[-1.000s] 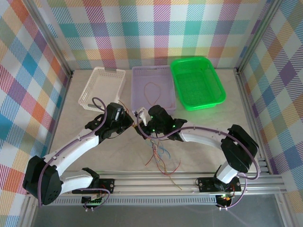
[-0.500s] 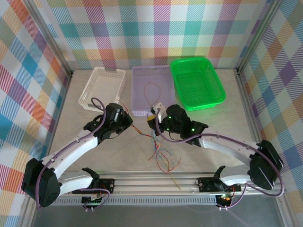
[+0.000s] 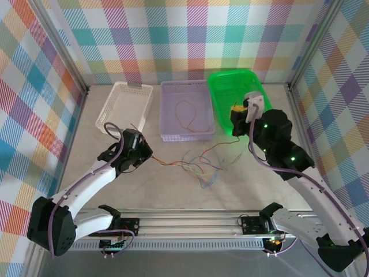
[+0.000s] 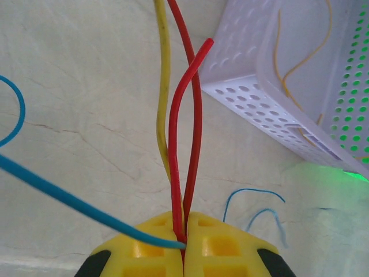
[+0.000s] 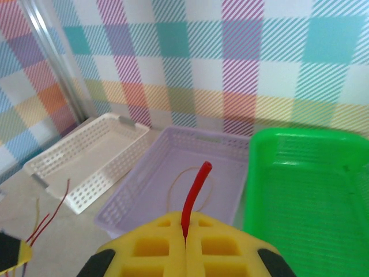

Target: Untangle the cables

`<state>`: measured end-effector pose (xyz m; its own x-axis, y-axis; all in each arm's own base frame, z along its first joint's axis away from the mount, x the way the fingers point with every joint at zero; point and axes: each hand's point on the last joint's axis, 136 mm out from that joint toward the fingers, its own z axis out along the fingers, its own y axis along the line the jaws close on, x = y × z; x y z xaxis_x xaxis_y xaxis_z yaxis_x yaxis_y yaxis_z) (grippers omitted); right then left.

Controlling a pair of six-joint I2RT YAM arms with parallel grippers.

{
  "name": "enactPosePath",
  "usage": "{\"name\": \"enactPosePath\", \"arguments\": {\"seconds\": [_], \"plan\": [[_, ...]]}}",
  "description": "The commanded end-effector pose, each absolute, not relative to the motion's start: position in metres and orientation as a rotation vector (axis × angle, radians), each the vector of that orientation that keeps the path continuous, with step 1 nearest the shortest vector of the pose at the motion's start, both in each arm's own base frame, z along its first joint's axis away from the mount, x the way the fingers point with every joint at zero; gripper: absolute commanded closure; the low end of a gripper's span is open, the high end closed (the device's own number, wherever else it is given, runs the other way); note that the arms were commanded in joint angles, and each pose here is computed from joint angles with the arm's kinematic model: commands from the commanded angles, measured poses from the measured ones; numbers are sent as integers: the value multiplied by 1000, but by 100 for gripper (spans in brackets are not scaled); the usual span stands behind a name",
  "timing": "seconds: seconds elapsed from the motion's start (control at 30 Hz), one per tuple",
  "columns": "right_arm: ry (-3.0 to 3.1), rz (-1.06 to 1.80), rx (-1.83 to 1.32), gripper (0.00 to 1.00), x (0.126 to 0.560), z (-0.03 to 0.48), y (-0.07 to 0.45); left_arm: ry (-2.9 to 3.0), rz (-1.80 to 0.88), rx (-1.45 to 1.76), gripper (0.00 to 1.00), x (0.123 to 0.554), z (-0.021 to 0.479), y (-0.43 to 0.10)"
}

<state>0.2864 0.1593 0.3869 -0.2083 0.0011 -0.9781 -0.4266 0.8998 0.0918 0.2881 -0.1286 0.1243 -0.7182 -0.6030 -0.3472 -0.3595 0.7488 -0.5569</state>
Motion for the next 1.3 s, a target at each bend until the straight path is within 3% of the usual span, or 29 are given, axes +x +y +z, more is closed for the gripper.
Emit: {"name": "enactPosePath", "arguments": {"seconds": [0.0,0.6,0.93,1.27], "plan": [[1777,265,-282,100,282,400,130,2436,-582,-704,100,283,121,-115],[1621,162,-184,100,269,532,95,2421,-472,-761,100,282,104,-85],[1461,83,65,100,265,592,55,2422,-408,-754,100,278,99,-76],[1257,311,213,100,257,610,55,2402,-466,-761,100,280,104,-82]]}}
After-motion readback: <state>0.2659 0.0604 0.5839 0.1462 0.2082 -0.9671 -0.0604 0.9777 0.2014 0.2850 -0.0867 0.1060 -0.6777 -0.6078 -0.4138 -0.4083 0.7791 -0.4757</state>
